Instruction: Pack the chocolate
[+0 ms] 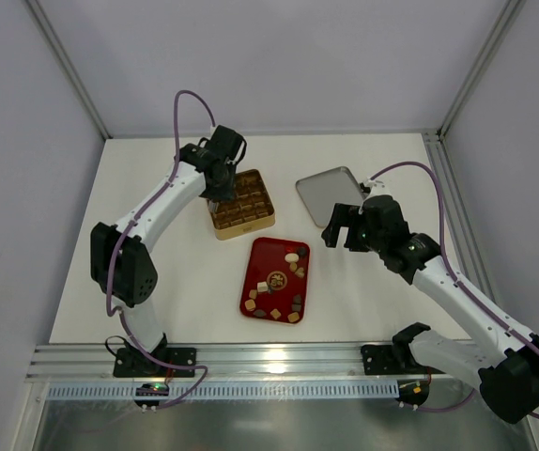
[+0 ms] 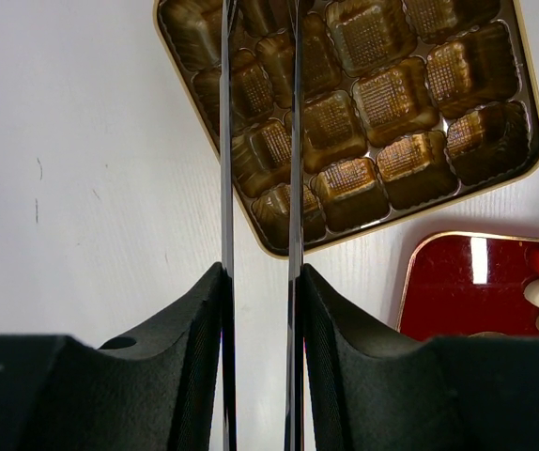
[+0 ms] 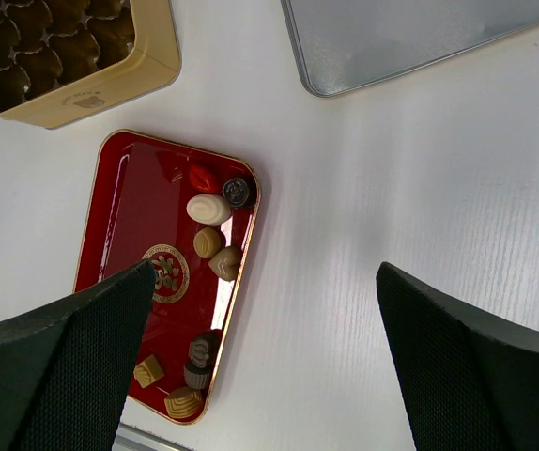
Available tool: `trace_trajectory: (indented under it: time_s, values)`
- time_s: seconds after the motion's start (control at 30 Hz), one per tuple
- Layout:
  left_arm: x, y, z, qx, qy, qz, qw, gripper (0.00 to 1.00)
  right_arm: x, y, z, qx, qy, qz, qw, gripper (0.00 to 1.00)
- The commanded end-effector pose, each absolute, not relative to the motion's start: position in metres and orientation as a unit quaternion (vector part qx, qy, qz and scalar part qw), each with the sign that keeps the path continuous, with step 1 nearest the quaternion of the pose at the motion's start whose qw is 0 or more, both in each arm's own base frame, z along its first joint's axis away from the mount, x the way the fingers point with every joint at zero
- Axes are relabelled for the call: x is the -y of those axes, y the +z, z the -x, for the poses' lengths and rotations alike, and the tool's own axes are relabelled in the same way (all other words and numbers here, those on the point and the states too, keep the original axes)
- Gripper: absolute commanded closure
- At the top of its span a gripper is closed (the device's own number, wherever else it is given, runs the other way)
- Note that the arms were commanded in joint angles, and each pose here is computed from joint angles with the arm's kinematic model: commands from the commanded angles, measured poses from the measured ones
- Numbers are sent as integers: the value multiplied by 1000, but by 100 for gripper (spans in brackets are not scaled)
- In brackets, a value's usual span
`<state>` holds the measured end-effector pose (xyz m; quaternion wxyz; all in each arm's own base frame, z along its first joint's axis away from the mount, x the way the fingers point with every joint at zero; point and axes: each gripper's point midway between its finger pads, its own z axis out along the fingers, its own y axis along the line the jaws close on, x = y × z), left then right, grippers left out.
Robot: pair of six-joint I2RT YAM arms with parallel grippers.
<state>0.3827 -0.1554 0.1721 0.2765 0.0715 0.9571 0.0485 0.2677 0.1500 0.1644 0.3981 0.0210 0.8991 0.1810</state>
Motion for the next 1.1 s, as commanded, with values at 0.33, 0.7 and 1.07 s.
trace_trajectory:
  time_s: [0.33,0.7,1.07]
  values:
    - [169,232,-380,-938,-27,-67,340,64,-153,184,-277,-885,190,-27,424,0]
    - [195,234,-292,-939,-86,-115,312,64,-152,188,-279,-883,187,-28,430,0]
    - [226,205,-190,-942,-119,-183,255,62,-150,183,-276,-885,184,-33,426,0]
